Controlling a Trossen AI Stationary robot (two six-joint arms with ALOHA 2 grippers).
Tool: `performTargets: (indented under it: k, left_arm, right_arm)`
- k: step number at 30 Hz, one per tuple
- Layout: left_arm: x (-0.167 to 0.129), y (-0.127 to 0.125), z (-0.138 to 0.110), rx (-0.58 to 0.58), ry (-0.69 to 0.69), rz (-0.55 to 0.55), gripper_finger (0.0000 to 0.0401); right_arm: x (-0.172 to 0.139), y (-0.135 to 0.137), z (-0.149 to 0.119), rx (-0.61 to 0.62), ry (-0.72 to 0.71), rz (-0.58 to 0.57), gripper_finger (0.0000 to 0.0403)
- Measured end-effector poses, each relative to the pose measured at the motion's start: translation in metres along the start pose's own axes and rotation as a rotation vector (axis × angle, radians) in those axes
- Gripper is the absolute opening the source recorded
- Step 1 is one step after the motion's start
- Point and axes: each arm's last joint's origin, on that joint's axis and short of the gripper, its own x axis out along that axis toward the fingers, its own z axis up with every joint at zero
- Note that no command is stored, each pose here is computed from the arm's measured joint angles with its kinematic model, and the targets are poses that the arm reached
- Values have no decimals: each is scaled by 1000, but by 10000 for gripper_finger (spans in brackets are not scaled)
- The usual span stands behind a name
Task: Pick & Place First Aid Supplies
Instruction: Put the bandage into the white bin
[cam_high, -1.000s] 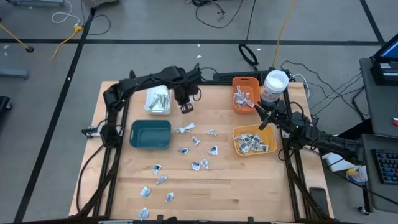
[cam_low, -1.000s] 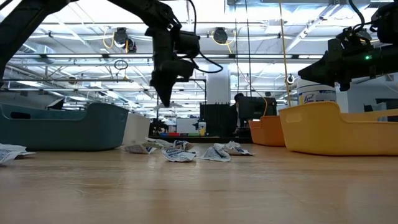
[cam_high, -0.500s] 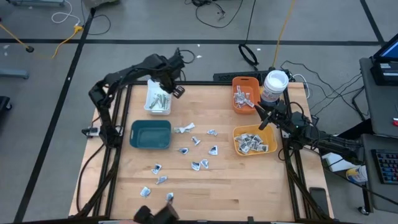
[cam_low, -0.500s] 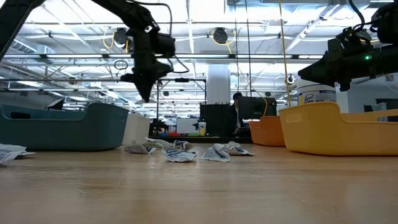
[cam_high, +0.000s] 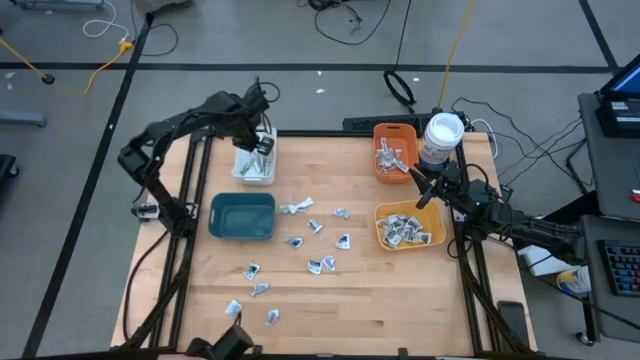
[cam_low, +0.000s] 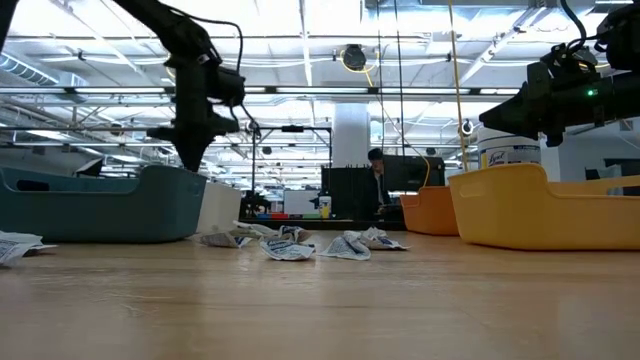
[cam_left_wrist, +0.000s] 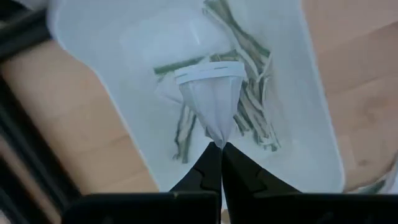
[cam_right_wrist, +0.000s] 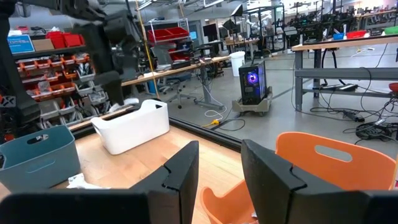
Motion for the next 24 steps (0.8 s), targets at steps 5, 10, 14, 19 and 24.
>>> performTargets:
  k: [5, 10, 14, 19, 24]
  left_arm:
    - [26, -5, -7, -27, -12, -21, 0]
    - [49, -5, -16, -79, -9, -23, 0]
    - [59, -3, -20, -110, -10, -24, 1]
    - [59, -3, -20, -126, -16, -27, 35]
    - [59, -3, -18, -133, -10, -70, 112]
  right_arm:
    - [0, 0, 0, 0, 0, 0, 116]
    - [0, 0, 0, 0, 0, 0, 116]
    - [0, 0, 0, 0, 0, 0, 116]
    - [0, 0, 0, 0, 0, 0, 116]
    - [0, 0, 0, 0, 0, 0, 116]
